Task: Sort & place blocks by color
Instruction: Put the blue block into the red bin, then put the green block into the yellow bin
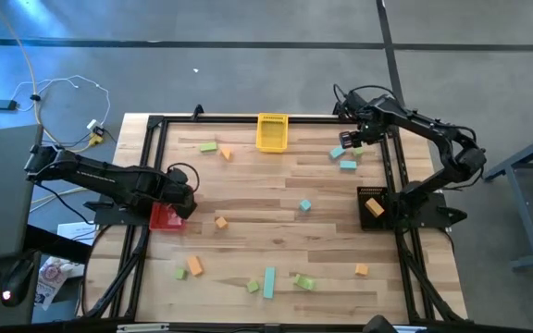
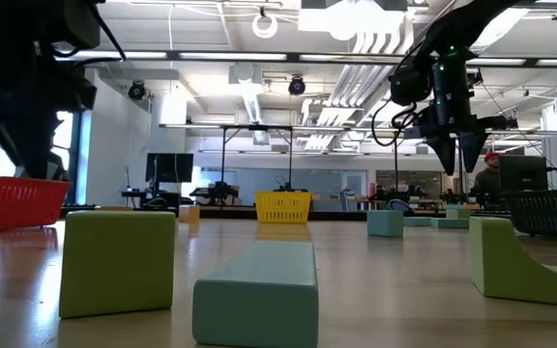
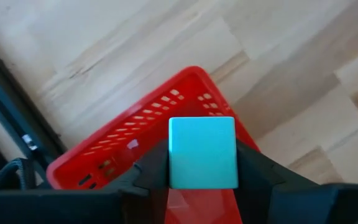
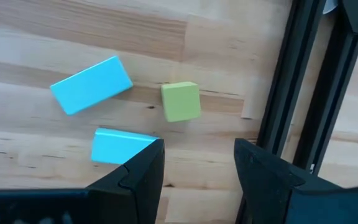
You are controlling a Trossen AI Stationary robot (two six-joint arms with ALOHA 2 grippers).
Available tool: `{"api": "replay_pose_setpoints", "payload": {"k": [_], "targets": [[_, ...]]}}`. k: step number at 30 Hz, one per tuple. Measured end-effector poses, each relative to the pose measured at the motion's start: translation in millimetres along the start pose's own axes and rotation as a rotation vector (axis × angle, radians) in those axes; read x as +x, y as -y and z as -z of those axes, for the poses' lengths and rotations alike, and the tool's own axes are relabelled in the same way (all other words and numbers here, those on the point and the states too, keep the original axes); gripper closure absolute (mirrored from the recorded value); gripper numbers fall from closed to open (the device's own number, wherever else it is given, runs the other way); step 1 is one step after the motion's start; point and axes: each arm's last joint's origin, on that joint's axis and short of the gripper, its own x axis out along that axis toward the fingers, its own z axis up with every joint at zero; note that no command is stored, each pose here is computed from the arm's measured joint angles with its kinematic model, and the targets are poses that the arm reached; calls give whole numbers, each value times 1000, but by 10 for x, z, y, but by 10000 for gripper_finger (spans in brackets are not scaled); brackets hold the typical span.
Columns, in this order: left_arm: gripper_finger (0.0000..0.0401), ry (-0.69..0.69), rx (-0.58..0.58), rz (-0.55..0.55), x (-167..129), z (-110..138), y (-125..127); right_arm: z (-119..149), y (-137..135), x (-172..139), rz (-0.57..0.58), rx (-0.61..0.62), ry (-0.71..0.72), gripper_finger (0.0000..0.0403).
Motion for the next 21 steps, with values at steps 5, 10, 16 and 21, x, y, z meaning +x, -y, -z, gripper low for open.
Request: {"api": "replay_pose_setpoints", "payload": {"k": [5,10,16,21], "targets": [[279,7,-1,-28,19,-31,-18,-1,1,0,4,-4,3,222],[256,13,22,-14,24,-57,-11,-1,1,0,5,-14,3,222],[223,-4,31,13,24,-57,5,-5,8,0,30,-15,17,222],[221,-24,27,27,25,-56,6,-9,8,0,32,-17,22,222]]}}
